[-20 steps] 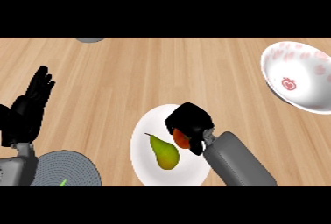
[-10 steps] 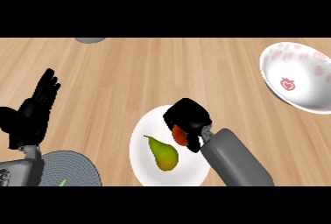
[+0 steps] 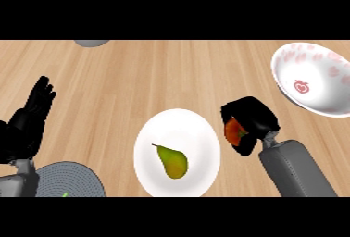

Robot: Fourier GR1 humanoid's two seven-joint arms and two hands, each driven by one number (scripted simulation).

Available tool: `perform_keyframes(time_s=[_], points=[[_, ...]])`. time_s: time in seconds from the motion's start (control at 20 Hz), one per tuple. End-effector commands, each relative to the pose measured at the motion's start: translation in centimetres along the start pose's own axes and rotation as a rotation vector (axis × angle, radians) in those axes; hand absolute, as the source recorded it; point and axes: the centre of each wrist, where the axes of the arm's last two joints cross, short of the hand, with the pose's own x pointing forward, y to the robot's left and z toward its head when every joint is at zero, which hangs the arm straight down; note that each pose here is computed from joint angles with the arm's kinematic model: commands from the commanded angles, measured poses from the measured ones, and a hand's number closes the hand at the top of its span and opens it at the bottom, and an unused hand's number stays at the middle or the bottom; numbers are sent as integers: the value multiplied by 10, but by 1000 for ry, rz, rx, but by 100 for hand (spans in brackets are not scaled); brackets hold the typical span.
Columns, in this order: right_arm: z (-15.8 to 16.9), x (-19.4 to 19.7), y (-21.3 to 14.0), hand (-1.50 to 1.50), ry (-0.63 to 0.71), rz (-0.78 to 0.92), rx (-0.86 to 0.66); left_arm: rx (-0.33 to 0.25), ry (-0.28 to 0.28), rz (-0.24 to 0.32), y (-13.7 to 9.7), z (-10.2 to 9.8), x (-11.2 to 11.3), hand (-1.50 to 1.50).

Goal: Pick the tomato from the plate and place it in the bowl

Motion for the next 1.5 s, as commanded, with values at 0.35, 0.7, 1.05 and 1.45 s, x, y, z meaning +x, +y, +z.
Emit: perform_keyframes(time_s=[0.35, 0.7, 1.05, 1.45], points=[[97, -14, -117, 150, 149, -42, -565, 6, 14, 11, 1, 14, -4, 0], [123, -31, -161, 150, 231, -177, -652, -29, -13, 11, 0, -18, 14, 0], [122, -90, -185, 150, 247, -303, -651, -19, -2, 0, -2, -13, -8, 0], [69, -158, -174, 150, 271, -334, -642, -28, -28, 18, -10, -3, -4, 0]])
